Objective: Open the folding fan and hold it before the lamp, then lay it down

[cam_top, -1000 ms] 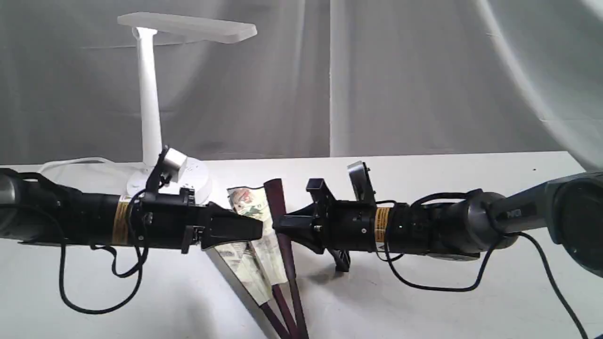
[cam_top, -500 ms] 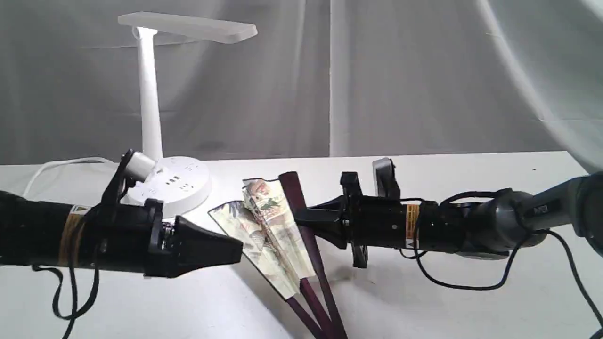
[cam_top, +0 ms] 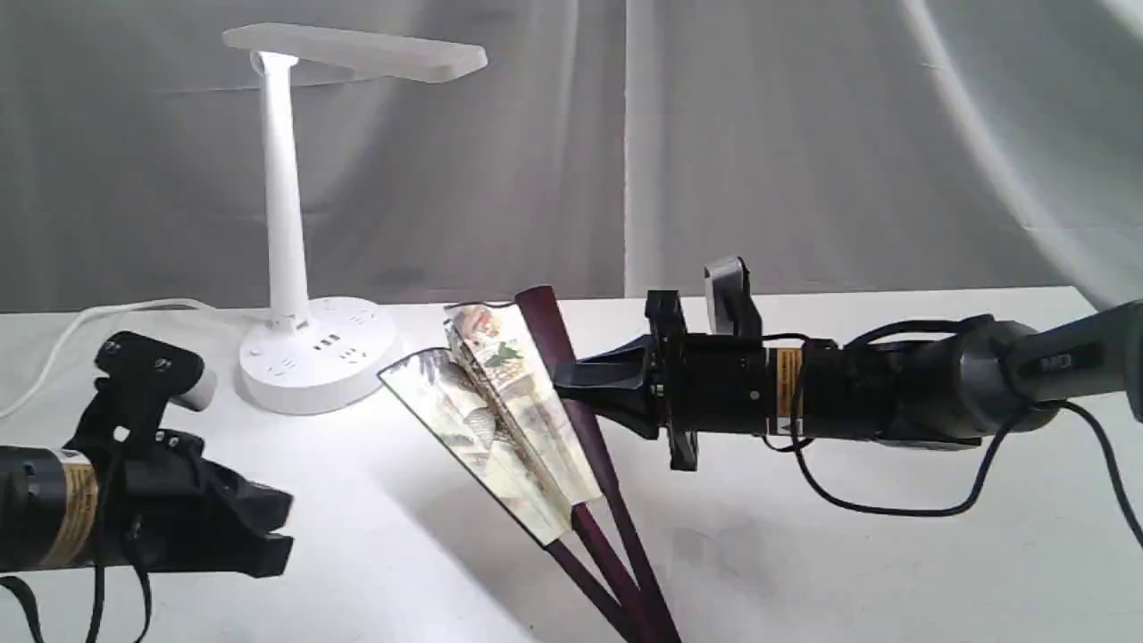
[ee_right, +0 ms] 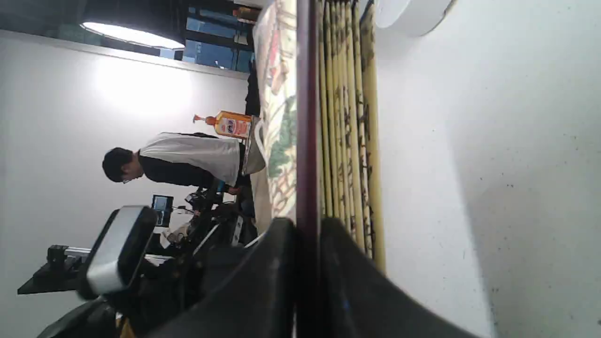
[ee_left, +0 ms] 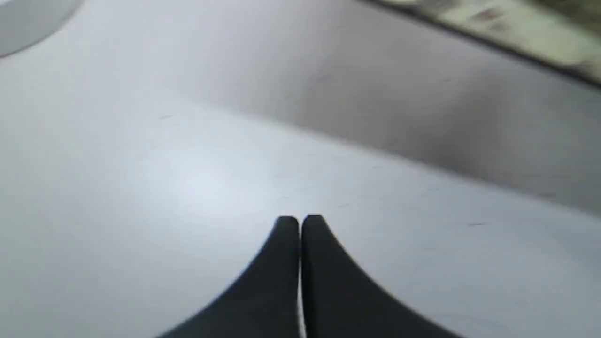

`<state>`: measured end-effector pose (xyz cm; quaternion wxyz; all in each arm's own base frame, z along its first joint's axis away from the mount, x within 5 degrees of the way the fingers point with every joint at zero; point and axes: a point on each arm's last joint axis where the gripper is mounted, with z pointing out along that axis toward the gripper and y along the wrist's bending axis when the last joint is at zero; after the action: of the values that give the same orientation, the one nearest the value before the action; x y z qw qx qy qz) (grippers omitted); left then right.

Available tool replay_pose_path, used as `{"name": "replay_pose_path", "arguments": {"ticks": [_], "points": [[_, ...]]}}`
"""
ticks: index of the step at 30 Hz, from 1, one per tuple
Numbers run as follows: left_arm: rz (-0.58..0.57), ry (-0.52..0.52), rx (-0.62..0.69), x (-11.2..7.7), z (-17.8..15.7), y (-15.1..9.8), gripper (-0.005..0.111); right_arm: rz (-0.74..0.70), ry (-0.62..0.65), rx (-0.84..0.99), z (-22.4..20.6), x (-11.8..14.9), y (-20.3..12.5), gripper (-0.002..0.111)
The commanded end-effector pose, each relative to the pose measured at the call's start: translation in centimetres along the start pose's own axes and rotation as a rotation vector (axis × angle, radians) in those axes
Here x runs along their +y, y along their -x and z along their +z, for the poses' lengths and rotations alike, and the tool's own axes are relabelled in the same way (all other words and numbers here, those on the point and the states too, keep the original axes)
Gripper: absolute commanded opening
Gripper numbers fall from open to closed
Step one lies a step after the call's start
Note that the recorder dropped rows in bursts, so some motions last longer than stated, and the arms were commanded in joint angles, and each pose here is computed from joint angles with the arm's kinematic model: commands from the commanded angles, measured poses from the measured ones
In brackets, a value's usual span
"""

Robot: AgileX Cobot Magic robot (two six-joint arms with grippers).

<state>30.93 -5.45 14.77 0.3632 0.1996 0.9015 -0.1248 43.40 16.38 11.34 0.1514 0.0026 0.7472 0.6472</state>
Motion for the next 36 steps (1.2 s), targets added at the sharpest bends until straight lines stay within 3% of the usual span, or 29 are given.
{"name": "replay_pose_path", "arguments": {"ticks": [1,6,10,13,15,17,19,27,29,33,36], "points": [[-0.021,0.276,0.098,2.4,-0.8,-0.7,0.000,-0.014,0.025,-0.005,-0.6,1.4,0.0,0.000],[-0.149,0.419,0.156,3.7,-1.3,-0.9,0.000,-0.029,0.014,0.015,-0.6,1.7,-0.2,0.000],[-0.451,0.473,0.178,3.6,-1.5,-2.1,0.000,-0.044,-0.007,0.051,-0.7,1.5,-0.5,0.000],[-0.400,0.505,0.375,2.6,-1.8,-2.8,0.000,-0.050,-0.014,0.063,-0.7,1.4,-0.6,0.000],[-0.422,0.423,0.538,1.3,-2.0,-2.8,0.000,-0.050,-0.014,0.063,-0.7,1.4,-0.6,0.000],[-0.461,0.296,0.567,0.2,-1.8,-2.0,0.000,-0.050,-0.014,0.063,-0.7,1.4,-0.6,0.000],[-0.461,0.198,0.487,-0.4,-1.3,-1.2,0.000,-0.050,-0.015,0.065,-0.7,1.4,-0.6,0.000],[-0.450,0.064,0.240,-1.1,-0.2,-0.2,0.000,-0.051,-0.016,0.067,-0.7,1.4,-0.6,0.000],[-0.438,-0.030,0.221,-1.6,0.3,-0.1,0.000,-0.051,-0.016,0.067,-0.7,1.4,-0.6,0.000],[-0.402,-0.340,0.119,-2.6,1.3,0.1,0.000,-0.051,-0.016,0.067,-0.7,1.4,-0.6,0.000],[-0.457,-0.360,0.027,-1.7,2.1,-0.4,0.000,-0.051,-0.016,0.067,-0.7,1.4,-0.6,0.000]]}}
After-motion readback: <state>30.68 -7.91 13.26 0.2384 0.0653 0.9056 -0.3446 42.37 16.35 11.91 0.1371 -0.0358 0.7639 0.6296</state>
